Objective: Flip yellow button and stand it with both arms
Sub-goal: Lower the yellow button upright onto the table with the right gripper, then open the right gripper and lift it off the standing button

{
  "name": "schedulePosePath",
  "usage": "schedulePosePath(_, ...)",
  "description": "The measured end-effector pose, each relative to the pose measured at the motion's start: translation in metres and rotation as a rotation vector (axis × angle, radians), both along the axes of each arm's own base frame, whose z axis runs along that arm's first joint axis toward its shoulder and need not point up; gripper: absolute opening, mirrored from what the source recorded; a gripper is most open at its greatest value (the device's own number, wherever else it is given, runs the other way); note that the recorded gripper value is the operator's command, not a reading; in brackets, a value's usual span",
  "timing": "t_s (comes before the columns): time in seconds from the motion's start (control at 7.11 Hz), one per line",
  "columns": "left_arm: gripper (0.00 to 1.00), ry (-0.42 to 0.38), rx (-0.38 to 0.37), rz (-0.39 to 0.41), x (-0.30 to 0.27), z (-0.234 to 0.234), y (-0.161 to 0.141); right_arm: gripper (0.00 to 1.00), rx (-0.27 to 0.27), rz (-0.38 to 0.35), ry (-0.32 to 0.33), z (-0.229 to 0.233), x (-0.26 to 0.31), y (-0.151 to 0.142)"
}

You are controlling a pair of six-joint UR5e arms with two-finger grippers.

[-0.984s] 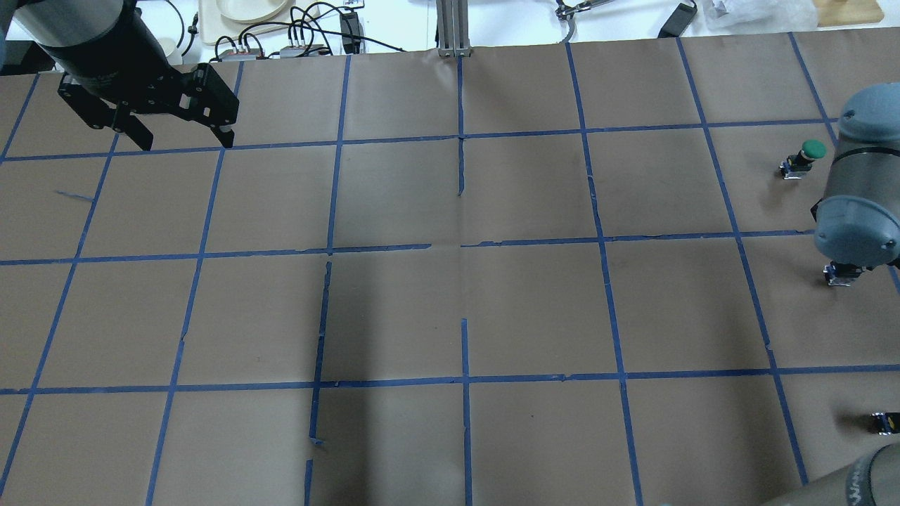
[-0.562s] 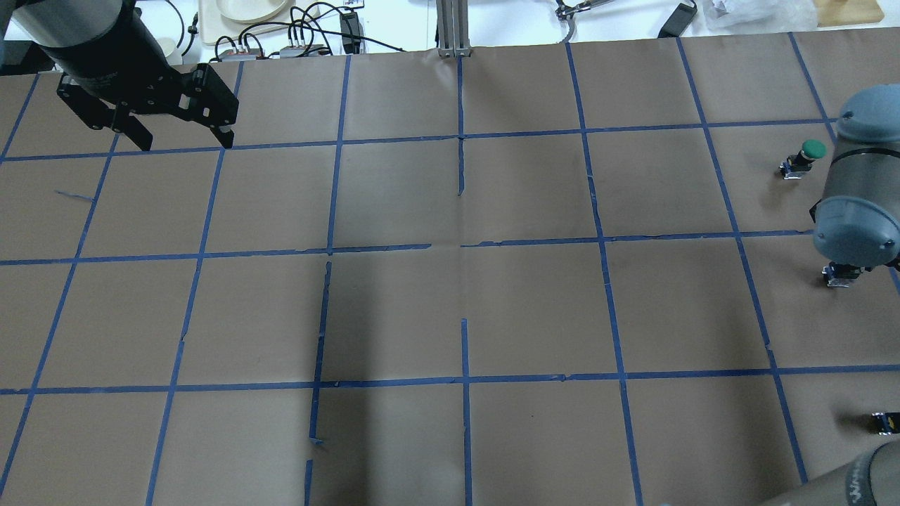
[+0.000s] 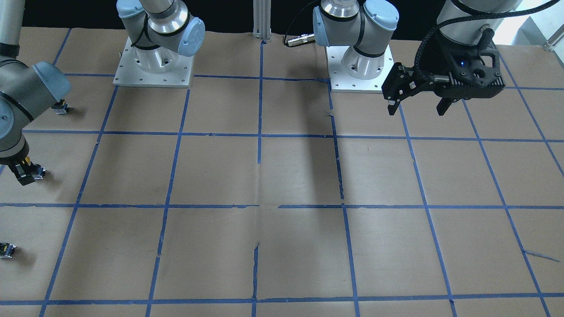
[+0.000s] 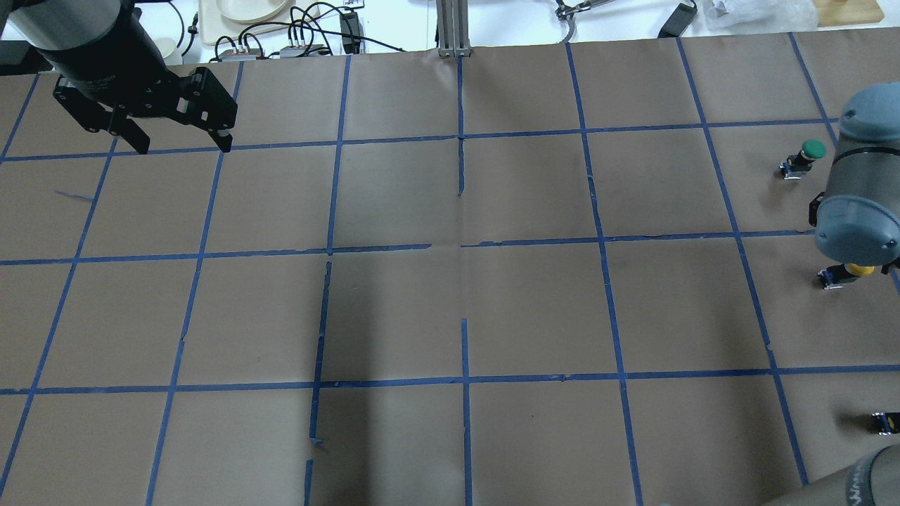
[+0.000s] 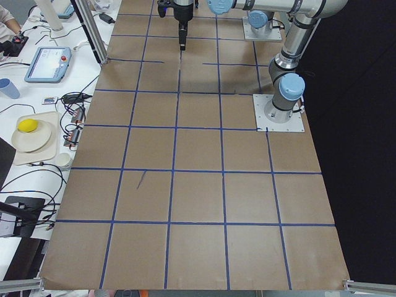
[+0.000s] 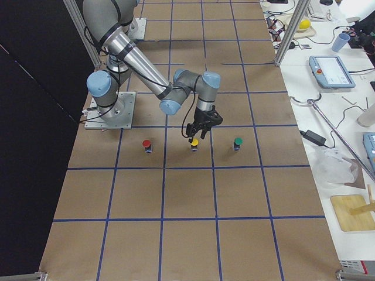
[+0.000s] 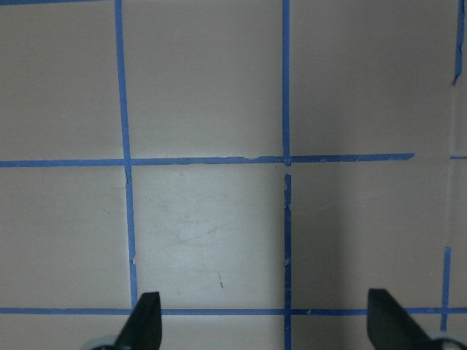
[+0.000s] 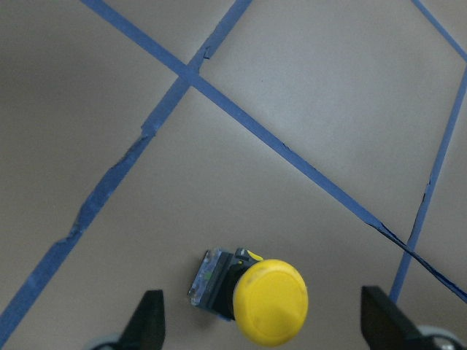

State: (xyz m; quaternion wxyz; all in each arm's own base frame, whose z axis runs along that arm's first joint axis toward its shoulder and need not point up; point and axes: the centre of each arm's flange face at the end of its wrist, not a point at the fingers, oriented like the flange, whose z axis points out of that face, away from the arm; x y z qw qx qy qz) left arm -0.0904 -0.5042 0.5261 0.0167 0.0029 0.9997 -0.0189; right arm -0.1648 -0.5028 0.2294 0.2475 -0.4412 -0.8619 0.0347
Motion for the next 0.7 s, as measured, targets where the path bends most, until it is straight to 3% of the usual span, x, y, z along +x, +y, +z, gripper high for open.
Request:
schedulePosePath(0.28, 1.0, 0.002, 0.005, -0.001, -0.001, -0.001, 0.001, 1.0, -0.013, 0.037, -0.047, 0.023, 0.006, -0.004)
schedulePosePath(0.56, 1.0, 0.006, 0.004, 0.002, -0.001, -0.003, 0.0, 1.0, 0.021, 0.143, -0.168, 0.063, 0.026, -0.014)
schedulePosePath(0.7, 1.0, 0.004, 0.002, 0.007, 0.0, -0.002, 0.0, 1.0, 0.064, 0.2, -0.24, 0.083, 0.047, -0.023)
